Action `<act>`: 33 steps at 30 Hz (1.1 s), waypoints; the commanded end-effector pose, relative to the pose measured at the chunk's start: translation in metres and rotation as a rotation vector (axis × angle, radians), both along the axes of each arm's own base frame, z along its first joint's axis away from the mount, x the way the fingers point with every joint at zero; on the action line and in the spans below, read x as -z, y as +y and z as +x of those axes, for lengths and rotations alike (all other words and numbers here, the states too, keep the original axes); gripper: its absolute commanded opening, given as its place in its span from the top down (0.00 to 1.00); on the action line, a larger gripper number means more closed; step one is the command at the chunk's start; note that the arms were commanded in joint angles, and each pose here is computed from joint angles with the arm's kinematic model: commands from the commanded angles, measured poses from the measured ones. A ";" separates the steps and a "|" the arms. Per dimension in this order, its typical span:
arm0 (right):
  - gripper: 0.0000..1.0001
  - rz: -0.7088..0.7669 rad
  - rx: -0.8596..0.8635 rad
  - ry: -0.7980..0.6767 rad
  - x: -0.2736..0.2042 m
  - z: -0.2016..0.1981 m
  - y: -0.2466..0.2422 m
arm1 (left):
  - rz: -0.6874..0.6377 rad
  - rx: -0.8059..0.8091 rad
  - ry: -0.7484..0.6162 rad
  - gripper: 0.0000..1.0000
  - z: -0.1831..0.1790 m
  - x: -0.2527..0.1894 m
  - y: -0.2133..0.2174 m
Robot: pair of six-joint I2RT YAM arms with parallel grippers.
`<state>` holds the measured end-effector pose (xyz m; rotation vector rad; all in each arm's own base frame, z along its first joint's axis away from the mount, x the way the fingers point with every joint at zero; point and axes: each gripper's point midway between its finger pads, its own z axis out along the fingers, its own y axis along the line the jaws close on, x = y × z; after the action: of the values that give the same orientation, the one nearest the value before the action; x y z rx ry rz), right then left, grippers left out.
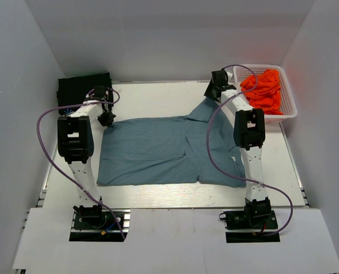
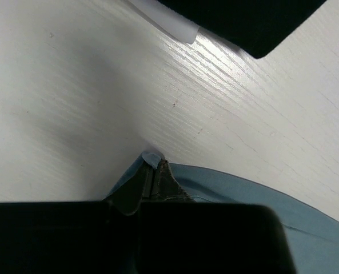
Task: Fold and stack the t-shirts
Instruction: Grap the side of the flattened tshirt furthest away from the robot with both arms, then fold the other side of the tshirt into a rectangle
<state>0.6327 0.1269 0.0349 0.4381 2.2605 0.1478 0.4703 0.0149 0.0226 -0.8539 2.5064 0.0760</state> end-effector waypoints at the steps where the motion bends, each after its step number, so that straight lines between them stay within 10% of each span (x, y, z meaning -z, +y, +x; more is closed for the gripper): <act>1: 0.54 0.093 -0.019 -0.072 -0.014 0.017 0.010 | 0.018 -0.024 -0.069 1.00 0.006 -0.035 0.006; 8: 1.00 0.071 0.018 -0.136 -0.045 0.021 0.002 | 0.005 -0.027 -0.099 1.00 0.010 -0.047 0.004; 18: 1.00 0.004 0.061 -0.079 -0.090 -0.019 -0.012 | 0.005 -0.027 -0.131 1.00 0.005 -0.075 0.004; 33: 1.00 -0.028 0.124 0.260 -0.125 -0.214 -0.057 | 0.022 -0.058 -0.169 1.00 -0.078 -0.112 0.002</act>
<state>0.4719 0.0846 0.1570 0.5478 2.4016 0.0604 0.4103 0.0121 0.1229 -0.8534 2.3524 0.0127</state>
